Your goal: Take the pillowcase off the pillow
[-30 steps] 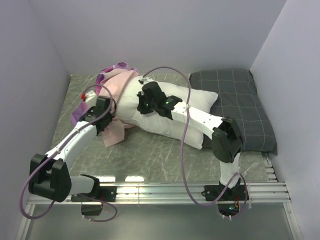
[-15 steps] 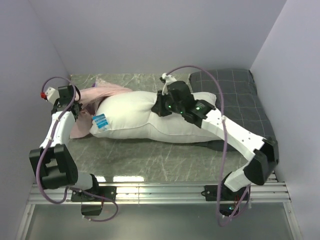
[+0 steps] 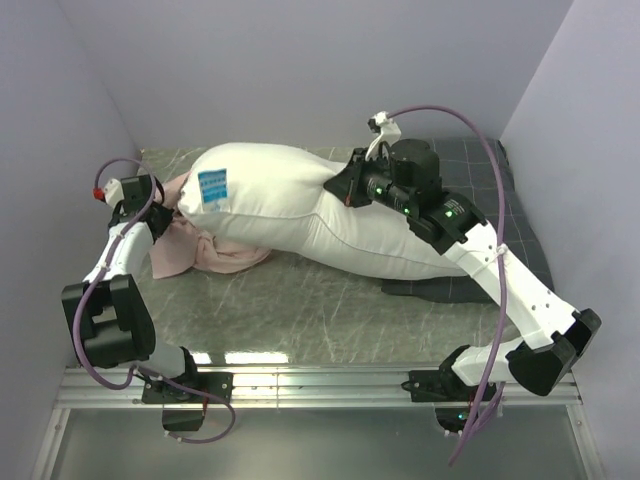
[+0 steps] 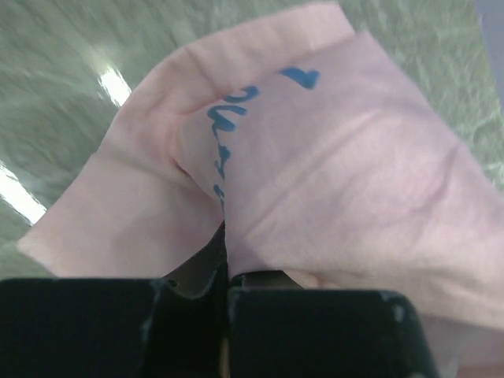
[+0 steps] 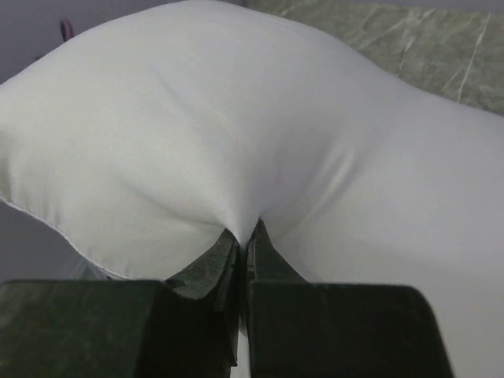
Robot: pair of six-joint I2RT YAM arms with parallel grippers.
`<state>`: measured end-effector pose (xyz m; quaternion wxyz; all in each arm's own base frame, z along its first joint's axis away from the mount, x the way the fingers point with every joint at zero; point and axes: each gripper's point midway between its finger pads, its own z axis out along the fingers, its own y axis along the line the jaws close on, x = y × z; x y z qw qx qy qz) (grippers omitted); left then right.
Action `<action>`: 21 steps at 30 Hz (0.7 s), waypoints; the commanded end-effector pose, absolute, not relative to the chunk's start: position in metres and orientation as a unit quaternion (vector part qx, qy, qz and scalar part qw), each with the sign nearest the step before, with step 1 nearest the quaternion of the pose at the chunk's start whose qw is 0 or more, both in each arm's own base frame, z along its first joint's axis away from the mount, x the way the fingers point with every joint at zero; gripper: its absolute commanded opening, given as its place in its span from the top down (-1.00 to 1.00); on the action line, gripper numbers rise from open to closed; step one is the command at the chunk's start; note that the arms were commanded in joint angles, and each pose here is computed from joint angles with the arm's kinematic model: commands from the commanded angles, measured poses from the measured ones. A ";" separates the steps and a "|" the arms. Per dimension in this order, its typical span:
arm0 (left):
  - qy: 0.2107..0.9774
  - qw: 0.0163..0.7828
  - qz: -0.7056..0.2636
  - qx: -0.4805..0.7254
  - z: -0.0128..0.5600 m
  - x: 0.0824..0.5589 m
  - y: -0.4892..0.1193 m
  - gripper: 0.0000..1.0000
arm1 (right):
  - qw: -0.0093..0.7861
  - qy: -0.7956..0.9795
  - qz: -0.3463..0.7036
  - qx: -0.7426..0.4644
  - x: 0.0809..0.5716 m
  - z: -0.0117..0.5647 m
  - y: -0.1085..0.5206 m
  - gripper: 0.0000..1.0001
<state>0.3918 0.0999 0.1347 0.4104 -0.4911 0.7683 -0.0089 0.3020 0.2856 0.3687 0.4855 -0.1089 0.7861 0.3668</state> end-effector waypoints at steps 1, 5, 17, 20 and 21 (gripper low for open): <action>0.763 0.420 -0.080 -0.486 0.137 0.397 0.078 0.92 | 0.615 0.647 0.446 -0.061 0.305 0.508 0.276 1.00; 0.770 0.410 -0.109 -0.477 0.130 0.394 0.065 0.92 | 0.642 0.622 0.446 -0.037 0.315 0.527 0.272 1.00; 0.803 0.445 -0.172 -0.357 0.195 0.387 0.033 0.16 | 0.594 0.695 0.402 -0.043 0.429 0.382 0.367 1.00; 0.809 0.461 -0.171 -0.323 0.214 0.380 0.029 -0.03 | 0.560 0.717 0.410 -0.071 0.433 0.333 0.406 1.00; 0.816 0.461 -0.162 -0.310 0.216 0.375 0.029 -0.06 | 0.540 0.730 0.412 -0.078 0.432 0.311 0.417 0.74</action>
